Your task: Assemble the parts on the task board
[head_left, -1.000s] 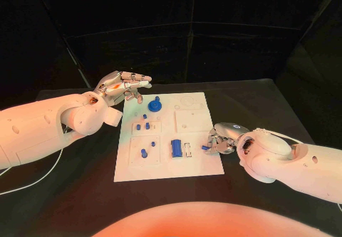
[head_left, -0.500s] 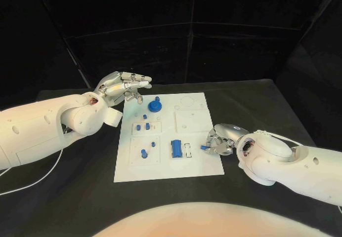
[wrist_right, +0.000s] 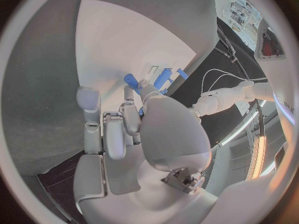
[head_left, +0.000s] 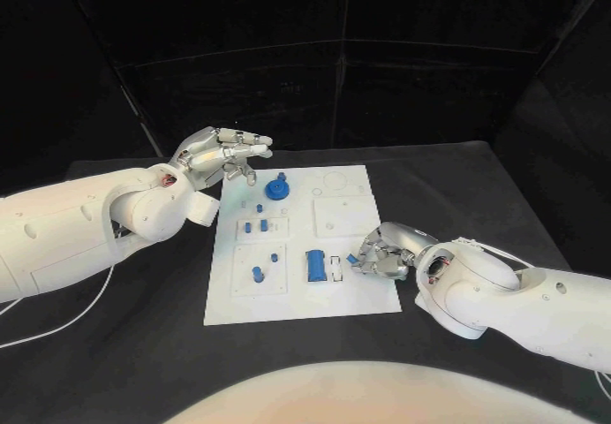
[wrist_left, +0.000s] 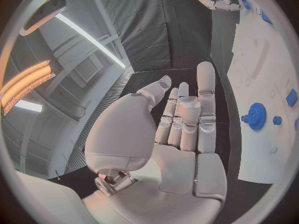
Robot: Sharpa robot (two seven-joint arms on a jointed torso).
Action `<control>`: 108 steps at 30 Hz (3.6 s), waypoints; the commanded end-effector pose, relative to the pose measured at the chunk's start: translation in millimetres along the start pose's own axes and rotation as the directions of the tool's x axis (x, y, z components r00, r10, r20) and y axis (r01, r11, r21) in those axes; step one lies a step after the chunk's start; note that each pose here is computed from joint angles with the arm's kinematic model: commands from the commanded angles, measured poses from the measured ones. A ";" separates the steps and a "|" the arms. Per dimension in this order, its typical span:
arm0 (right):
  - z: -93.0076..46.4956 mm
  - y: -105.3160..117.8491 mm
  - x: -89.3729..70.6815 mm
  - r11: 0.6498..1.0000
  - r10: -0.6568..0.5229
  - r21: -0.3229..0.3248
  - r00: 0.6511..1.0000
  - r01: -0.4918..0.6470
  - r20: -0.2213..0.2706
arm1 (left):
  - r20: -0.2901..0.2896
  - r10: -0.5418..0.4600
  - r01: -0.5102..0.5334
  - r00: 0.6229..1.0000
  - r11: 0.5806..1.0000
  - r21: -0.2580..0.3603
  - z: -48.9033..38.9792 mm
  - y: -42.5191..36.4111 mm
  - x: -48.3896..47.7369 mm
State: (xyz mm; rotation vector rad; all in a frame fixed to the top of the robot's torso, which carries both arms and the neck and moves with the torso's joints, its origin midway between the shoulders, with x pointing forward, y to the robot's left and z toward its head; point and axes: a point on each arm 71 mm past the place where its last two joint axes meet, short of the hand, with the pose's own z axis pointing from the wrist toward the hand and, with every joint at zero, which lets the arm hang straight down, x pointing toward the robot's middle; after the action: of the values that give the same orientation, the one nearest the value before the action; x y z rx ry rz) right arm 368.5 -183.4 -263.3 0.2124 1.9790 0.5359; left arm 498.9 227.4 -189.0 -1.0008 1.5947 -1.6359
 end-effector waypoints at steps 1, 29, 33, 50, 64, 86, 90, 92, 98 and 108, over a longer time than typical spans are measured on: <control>1.2 4.1 0.2 0.997 0.076 -0.005 0.997 -0.076 0.011 | -0.015 -0.003 0.003 1.000 1.000 0.006 0.7 -1.0 1.9; 15.9 13.6 19.2 0.993 0.116 0.050 0.984 -0.110 -0.137 | -0.024 -0.005 0.005 1.000 1.000 0.001 0.9 -0.8 3.5; 16.8 15.2 19.4 0.992 0.124 0.045 0.984 -0.119 -0.131 | -0.025 -0.003 0.003 1.000 1.000 0.000 0.7 -0.8 3.5; 17.8 19.6 17.1 0.987 0.161 0.014 0.983 -0.161 -0.089 | -0.024 0.000 0.000 1.000 1.000 -0.001 -0.2 -0.9 2.6; 17.9 20.7 16.6 0.986 0.166 0.004 0.983 -0.166 -0.081 | -0.026 -0.001 0.001 1.000 1.000 -0.003 -0.4 -1.0 2.6; 10.2 14.2 13.4 0.993 0.114 -0.013 0.988 -0.116 -0.101 | -0.025 -0.001 0.001 1.000 1.000 -0.004 -1.0 -0.9 1.9; 8.3 14.8 13.9 0.994 0.100 -0.024 0.988 -0.103 -0.116 | -0.025 -0.001 0.001 1.000 1.000 -0.005 -0.9 -0.9 1.7; 8.3 14.4 13.8 0.995 0.096 -0.026 0.988 -0.100 -0.118 | -0.025 -0.001 0.001 1.000 1.000 -0.005 -0.8 -0.8 1.7; 9.5 13.2 13.4 0.995 0.096 -0.025 0.989 -0.099 -0.111 | -0.027 -0.001 0.001 1.000 1.000 -0.005 -0.3 -0.6 2.4; 13.3 10.9 13.8 0.995 0.093 -0.008 0.990 -0.095 -0.107 | -0.028 -0.002 0.001 1.000 1.000 -0.006 0.0 -0.5 2.8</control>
State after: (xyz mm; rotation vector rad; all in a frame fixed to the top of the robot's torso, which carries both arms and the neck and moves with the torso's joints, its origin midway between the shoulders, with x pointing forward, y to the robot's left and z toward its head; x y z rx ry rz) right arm 372.7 -165.4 -274.7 0.2899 2.0765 0.6322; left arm 497.8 226.7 -189.4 -0.9970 1.6132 -1.6383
